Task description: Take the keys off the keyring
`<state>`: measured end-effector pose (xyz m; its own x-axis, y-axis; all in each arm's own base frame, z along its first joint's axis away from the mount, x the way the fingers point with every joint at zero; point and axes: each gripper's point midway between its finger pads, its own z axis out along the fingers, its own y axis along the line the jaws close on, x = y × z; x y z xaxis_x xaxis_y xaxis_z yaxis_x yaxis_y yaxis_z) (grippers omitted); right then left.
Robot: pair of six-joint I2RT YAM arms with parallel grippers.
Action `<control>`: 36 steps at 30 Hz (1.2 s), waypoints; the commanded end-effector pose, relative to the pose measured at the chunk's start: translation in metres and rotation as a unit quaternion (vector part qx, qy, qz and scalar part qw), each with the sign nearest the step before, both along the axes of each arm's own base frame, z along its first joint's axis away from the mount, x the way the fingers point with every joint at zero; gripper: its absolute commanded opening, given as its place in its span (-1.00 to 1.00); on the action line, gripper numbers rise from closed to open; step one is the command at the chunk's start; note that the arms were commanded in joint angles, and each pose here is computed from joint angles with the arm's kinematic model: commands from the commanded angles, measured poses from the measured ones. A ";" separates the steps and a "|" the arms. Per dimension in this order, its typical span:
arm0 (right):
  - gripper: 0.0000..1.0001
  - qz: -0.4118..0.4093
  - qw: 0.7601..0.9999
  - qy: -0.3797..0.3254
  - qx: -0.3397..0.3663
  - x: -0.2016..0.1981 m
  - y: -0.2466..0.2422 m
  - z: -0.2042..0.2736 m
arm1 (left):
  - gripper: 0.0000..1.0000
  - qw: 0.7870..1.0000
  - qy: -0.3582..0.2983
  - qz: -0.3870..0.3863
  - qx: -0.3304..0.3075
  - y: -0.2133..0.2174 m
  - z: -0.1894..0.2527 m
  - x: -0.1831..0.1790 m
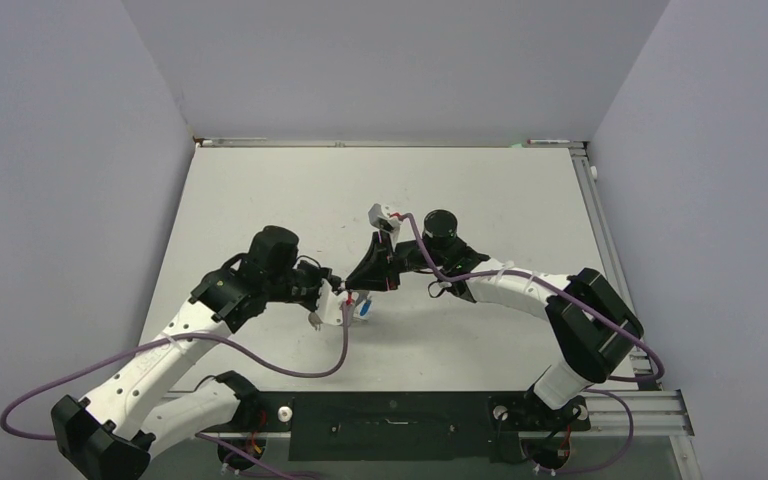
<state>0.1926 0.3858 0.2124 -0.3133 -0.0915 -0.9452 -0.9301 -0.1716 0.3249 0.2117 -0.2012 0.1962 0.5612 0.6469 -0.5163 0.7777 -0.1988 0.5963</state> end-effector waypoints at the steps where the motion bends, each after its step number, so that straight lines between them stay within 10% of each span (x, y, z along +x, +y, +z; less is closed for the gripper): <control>1: -0.89 0.033 0.996 -0.043 0.073 -0.014 -0.008 0.051 | -1.00 0.998 -0.031 -0.030 -0.035 -0.009 0.017 -0.003; 36: -0.89 0.089 0.987 -0.022 0.133 -0.046 -0.019 0.073 | -1.00 0.995 -0.013 0.021 -0.099 -0.001 0.027 0.016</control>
<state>0.1776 0.3747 0.2603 -0.4045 0.0624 -0.9124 -0.8854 -0.2764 0.3736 0.2111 -0.2140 0.2246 0.6009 0.4940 -0.6284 0.7581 -0.1032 0.6439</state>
